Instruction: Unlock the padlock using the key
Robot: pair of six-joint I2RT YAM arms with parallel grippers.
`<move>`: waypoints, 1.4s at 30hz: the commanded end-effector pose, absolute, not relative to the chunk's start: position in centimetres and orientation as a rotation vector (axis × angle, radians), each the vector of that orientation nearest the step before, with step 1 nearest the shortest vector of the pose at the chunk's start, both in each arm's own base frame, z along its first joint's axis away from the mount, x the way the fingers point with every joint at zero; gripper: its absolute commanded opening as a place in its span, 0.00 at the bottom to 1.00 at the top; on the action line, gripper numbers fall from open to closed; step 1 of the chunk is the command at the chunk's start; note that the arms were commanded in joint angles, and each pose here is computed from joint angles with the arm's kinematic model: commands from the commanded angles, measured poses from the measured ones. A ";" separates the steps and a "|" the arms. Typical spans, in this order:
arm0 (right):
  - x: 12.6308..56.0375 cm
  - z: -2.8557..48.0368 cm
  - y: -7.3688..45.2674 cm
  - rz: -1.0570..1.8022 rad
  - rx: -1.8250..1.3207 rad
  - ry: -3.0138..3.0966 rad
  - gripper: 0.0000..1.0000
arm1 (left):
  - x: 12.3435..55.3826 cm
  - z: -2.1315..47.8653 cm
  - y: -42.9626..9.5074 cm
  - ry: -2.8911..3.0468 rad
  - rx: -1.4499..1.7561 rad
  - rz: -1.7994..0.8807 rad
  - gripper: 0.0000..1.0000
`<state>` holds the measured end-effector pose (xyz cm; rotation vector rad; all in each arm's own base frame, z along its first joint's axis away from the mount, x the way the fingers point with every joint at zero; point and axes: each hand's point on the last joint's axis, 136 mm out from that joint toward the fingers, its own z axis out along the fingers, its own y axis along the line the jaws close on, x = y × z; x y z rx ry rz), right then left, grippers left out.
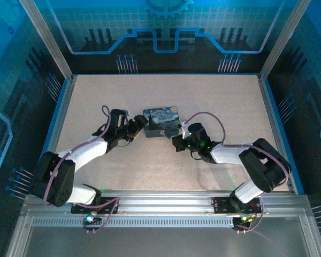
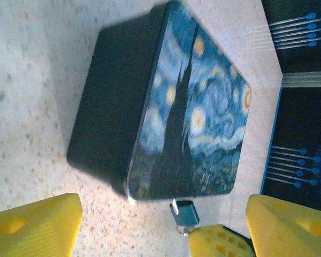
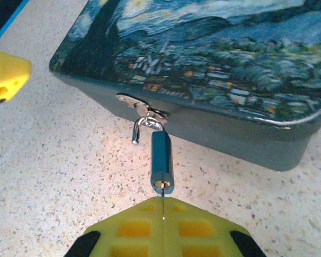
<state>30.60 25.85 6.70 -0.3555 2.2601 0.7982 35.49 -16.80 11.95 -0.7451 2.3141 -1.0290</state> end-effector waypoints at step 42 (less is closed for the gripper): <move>27.3 3.8 23.0 1.075 -0.068 2.529 0.37 | 34.7 3.4 -15.6 2.674 -0.556 -0.788 0.89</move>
